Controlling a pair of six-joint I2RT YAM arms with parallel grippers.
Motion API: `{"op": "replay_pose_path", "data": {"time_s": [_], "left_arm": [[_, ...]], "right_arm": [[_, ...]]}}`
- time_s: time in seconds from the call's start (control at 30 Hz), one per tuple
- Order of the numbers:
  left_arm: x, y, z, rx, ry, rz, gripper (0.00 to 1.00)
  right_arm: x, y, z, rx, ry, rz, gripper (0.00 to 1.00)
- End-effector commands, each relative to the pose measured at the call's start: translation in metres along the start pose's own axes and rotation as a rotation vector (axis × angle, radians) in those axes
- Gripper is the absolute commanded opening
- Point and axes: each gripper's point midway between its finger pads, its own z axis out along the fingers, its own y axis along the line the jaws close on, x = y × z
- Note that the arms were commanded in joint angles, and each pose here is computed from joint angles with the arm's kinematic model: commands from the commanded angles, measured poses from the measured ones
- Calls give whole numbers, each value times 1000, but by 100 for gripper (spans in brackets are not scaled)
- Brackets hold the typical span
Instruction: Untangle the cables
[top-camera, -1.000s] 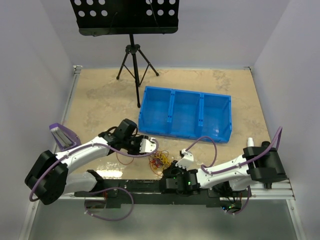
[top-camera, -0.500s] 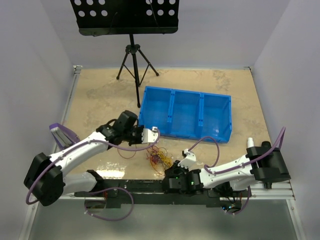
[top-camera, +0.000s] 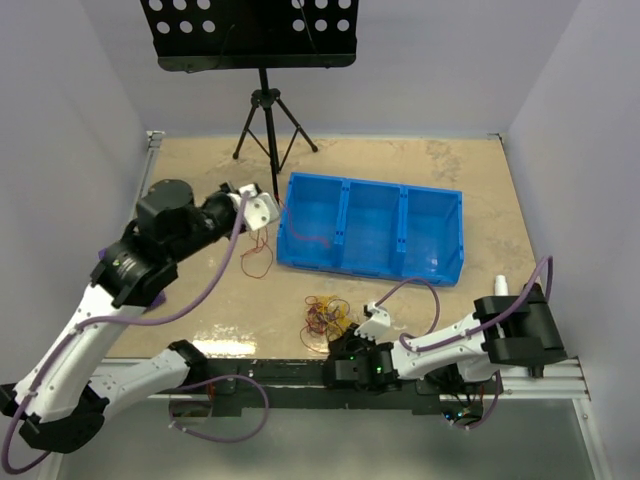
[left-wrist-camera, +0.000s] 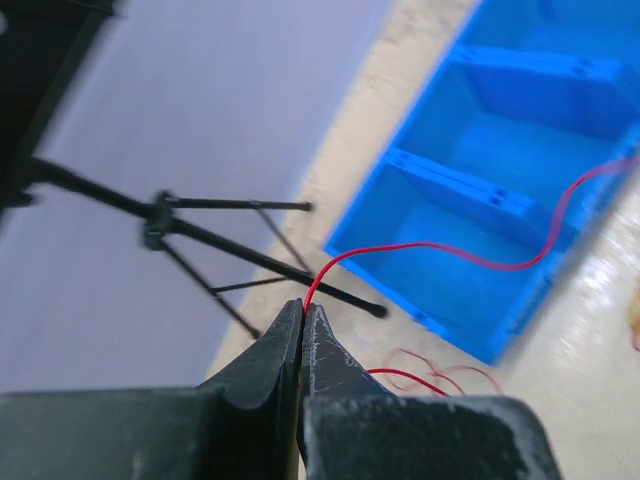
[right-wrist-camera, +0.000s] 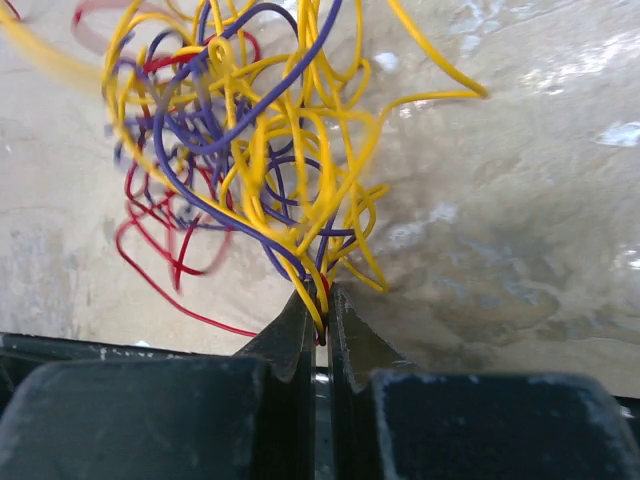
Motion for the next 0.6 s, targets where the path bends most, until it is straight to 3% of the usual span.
{"op": "replay_pose_path", "data": {"time_s": [0.0,0.13,0.33,0.57], "left_arm": [[-57,97,-63,-427,-109,-6,0],[-104,151,-117,-687,-247,33,0],[-135,157,-112,-653,-348,70,0],[-198,206,-165,-960,-613,163,0]], "right_arm": [[17,-27,9,89,44,-45,0],[19,-29,10,97,43,-51,0],[11,-17,5,65,20,-36,0],[6,-13,-1,54,18,-32,0]]}}
